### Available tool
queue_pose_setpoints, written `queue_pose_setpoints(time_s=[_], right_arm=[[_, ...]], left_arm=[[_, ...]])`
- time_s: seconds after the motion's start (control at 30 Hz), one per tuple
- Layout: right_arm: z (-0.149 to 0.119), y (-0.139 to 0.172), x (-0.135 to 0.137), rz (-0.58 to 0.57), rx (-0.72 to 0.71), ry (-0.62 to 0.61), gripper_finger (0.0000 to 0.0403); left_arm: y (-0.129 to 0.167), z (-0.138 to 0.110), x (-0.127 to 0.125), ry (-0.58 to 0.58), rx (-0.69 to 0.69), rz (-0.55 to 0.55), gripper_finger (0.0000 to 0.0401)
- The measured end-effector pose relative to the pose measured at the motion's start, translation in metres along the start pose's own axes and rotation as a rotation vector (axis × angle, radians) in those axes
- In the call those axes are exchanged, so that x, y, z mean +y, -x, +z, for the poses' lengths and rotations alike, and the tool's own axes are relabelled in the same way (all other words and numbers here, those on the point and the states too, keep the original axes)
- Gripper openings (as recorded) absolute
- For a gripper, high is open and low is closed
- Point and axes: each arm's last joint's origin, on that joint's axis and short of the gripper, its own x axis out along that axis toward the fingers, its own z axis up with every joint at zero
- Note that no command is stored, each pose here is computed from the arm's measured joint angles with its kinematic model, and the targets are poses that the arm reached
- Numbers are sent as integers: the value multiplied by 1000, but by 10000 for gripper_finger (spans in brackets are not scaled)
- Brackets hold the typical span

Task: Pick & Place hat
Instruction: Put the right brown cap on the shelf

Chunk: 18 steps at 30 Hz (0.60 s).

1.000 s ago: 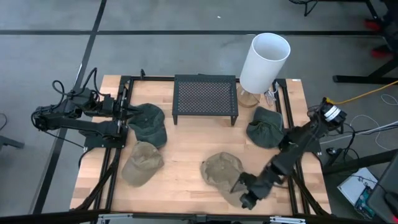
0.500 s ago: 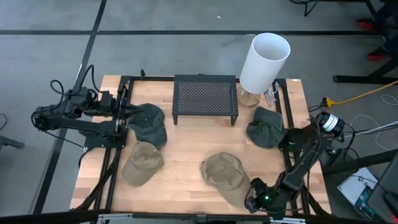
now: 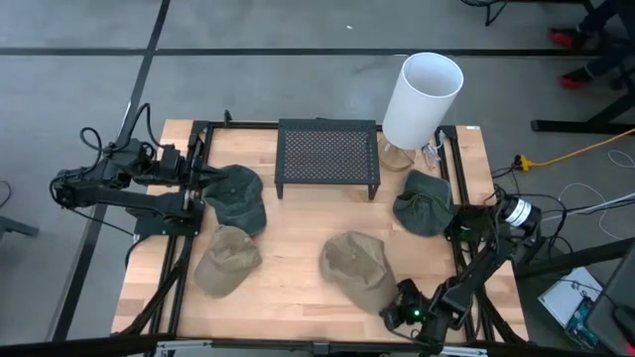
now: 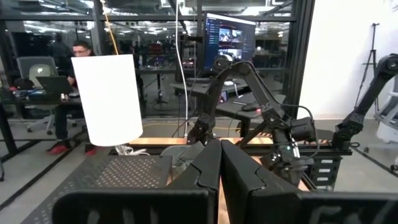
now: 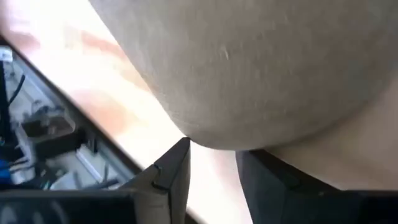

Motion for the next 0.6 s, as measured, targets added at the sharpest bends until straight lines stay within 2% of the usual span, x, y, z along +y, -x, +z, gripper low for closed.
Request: queue_pose_setpoints(time_s=[0.27, 0.6], right_arm=[[9, 21, -9, 43, -213, 53, 131], [32, 11, -2, 35, -376, 98, 131]], left_arm=[[0, 0, 0, 3, 0, 0, 4], [0, 0, 0, 1, 0, 0, 4]])
